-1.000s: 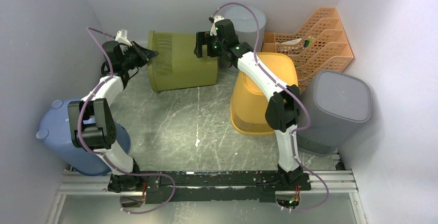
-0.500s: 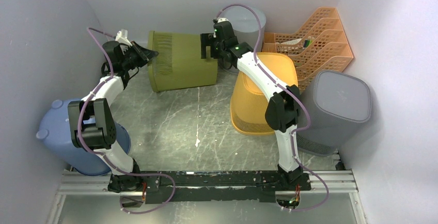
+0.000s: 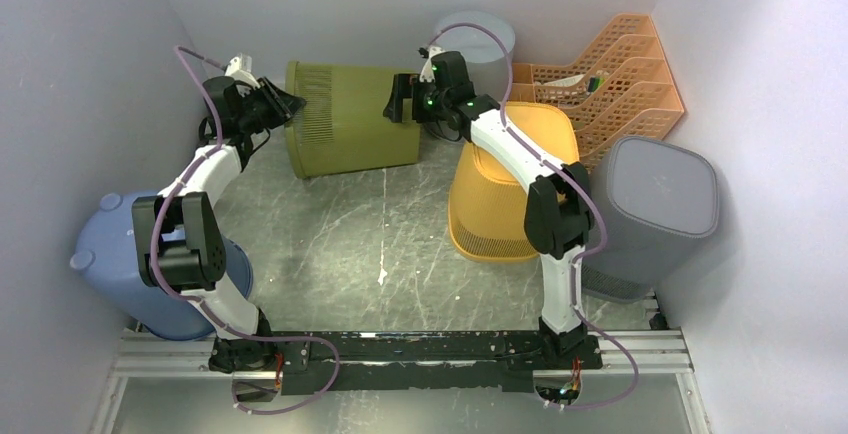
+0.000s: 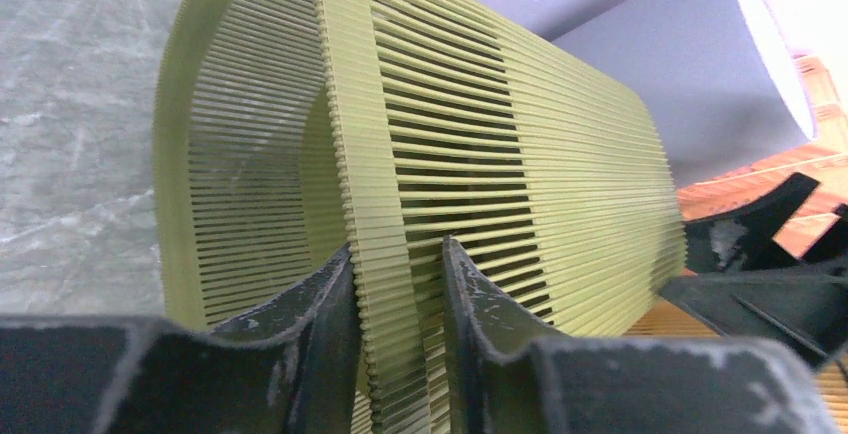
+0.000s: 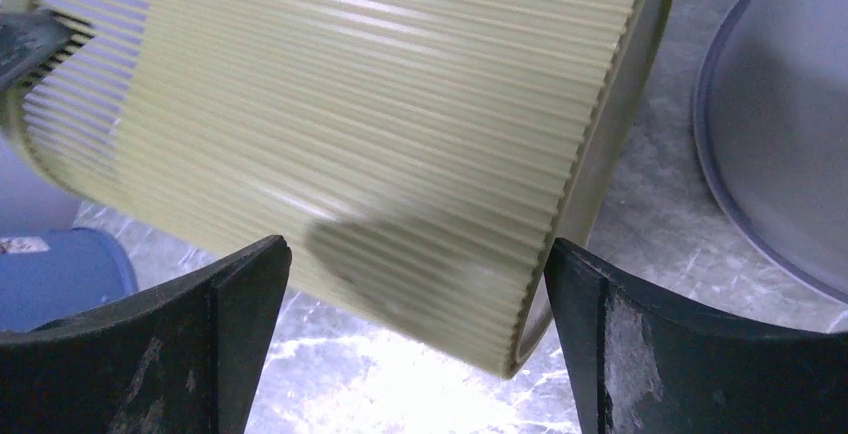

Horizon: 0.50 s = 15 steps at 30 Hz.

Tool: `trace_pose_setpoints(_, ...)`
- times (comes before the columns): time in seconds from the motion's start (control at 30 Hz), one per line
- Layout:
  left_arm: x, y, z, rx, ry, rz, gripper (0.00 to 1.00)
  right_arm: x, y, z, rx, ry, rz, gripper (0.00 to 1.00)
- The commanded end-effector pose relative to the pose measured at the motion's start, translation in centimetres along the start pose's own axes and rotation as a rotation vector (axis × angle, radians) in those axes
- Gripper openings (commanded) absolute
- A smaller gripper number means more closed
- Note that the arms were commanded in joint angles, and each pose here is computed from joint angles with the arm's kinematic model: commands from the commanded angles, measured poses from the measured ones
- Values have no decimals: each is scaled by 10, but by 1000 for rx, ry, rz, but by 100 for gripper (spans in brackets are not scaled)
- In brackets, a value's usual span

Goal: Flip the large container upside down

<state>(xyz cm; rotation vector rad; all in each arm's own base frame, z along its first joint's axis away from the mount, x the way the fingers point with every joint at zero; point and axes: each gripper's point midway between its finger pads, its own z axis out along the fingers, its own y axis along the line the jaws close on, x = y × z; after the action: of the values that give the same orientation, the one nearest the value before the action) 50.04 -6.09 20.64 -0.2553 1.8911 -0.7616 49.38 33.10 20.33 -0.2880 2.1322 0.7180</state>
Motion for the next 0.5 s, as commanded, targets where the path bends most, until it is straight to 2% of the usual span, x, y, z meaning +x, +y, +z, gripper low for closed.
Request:
trace_pose_setpoints(0.0,128,72,-20,-274,395,-17,42,-46,54,-40,-219,-133,-21,100)
trace_pose_setpoints(0.23,137,65,-17,-296,427,19,49,-81,90,-78,-330,-218,-63,99)
trace_pose_setpoints(0.27,138,65,-18,-300,429,19,55,-85,95,-83,-347,-225,-70,99)
trace_pose_setpoints(0.33,139,65,-17,-306,430,19,61,-91,107,-91,-378,-235,-91,99)
trace_pose_setpoints(0.47,147,67,-16,-322,455,22,63,-97,127,-100,-425,-241,-117,98)
